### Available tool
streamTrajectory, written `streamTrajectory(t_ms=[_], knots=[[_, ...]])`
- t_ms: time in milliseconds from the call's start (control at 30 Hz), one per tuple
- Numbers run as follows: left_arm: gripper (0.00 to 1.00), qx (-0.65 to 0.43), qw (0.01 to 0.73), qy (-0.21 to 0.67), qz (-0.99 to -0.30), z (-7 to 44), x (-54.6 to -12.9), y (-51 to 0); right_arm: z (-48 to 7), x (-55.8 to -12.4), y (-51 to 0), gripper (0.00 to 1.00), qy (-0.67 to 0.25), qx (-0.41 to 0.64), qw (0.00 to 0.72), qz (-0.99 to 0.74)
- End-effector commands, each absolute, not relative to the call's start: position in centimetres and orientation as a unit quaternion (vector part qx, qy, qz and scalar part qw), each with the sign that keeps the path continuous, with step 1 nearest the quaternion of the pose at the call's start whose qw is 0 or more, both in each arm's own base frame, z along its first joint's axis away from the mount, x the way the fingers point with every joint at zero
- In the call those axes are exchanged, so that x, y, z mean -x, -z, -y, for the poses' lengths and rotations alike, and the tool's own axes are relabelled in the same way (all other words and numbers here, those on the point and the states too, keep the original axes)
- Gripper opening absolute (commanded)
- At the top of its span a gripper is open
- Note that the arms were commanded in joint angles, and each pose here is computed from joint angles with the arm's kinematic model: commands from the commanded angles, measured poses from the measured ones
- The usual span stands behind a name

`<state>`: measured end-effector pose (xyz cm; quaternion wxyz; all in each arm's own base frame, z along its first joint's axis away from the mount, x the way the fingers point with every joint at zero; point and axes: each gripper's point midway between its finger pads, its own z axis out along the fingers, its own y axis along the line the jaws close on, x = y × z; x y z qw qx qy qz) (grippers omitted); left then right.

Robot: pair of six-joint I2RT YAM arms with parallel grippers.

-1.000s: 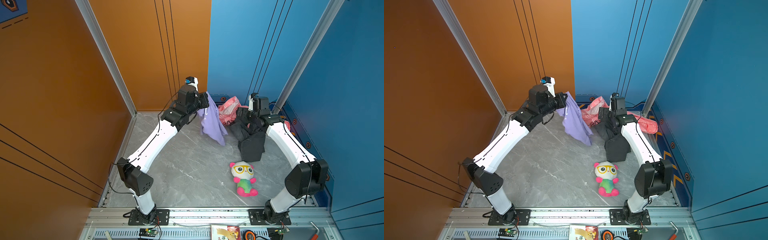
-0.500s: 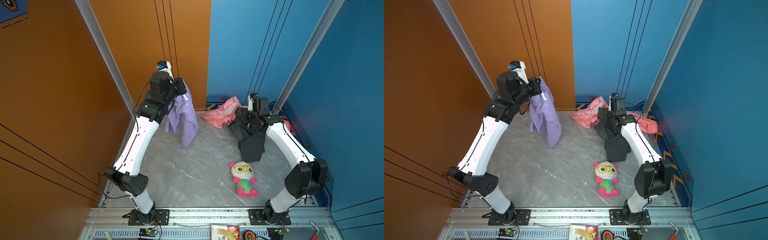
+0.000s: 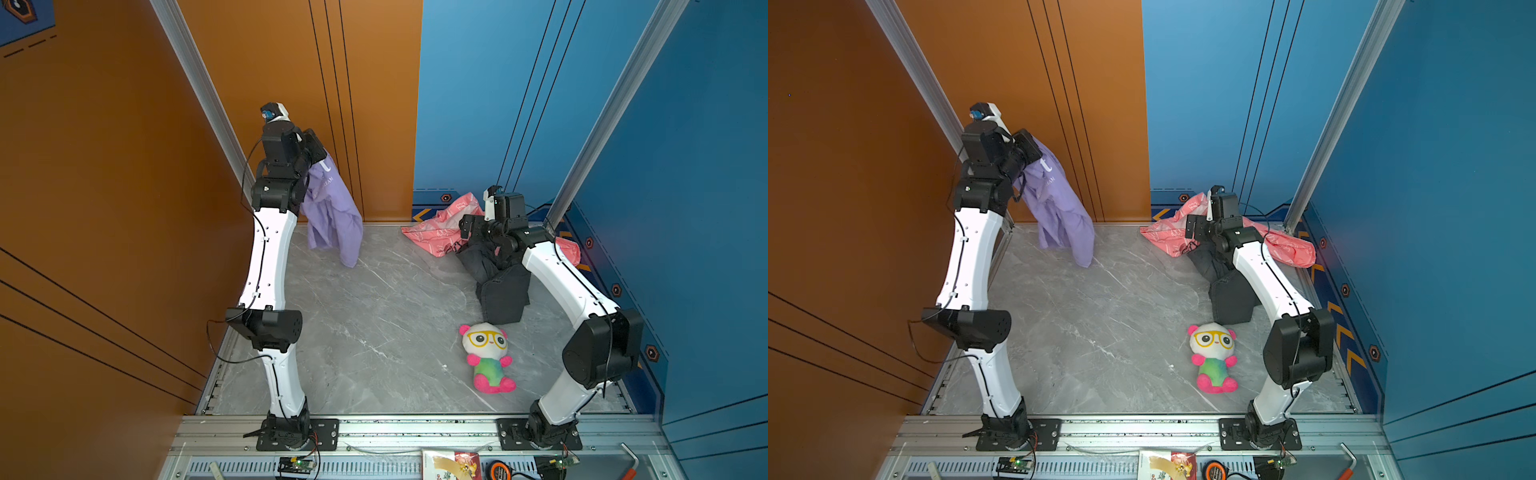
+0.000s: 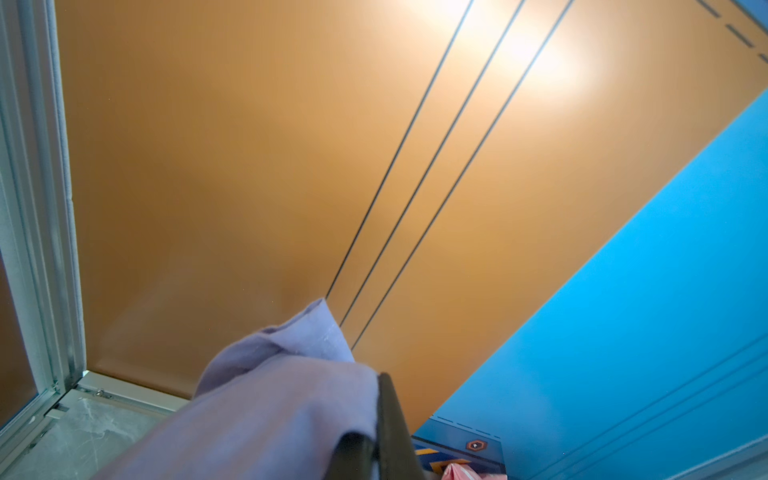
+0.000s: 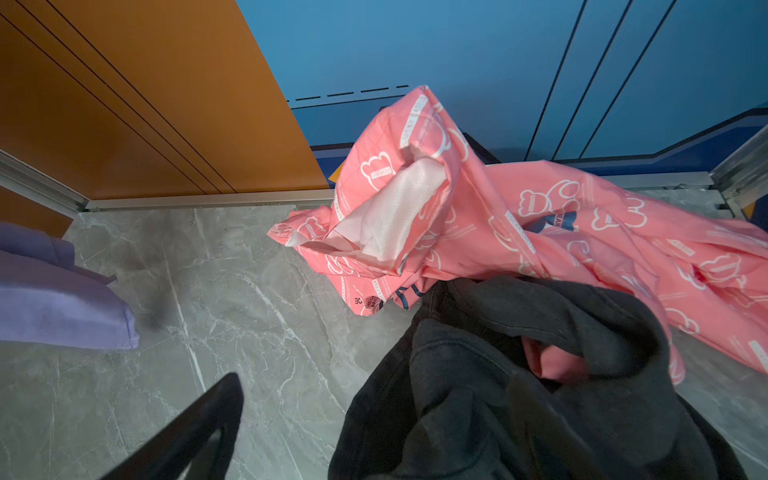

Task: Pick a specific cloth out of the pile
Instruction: 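Lift the lavender shirt with the left gripper and pull it out of the pile, then lower the lavender shirt onto the table beside the pile and open the left gripper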

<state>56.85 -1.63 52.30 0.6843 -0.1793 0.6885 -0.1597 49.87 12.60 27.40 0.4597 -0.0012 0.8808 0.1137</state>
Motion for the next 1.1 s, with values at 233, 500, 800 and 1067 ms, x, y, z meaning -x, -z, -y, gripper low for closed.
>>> streamTrajectory(t_ms=[233, 500, 800, 1067], knots=[[0.0, 0.195, 0.676, 0.153, -0.694, -0.6, -57.0, -49.1, -14.2, -50.6, -29.3, 1.0, -0.147, 0.014, 0.477, -0.866], [0.0, 0.306, 0.516, 0.148, -0.786, -0.7, -54.1, -25.9, -14.9, -50.6, -28.6, 1.0, -0.16, 0.018, 0.467, -0.87], [0.0, 0.37, 0.339, 0.075, -0.862, -1.5, -46.0, -12.5, -14.9, -50.4, -28.2, 1.0, -0.164, 0.021, 0.461, -0.872], [0.0, 0.411, 0.23, 0.043, -0.881, -1.7, -39.5, -6.0, -14.7, -49.9, -27.7, 1.0, -0.165, 0.021, 0.455, -0.875]])
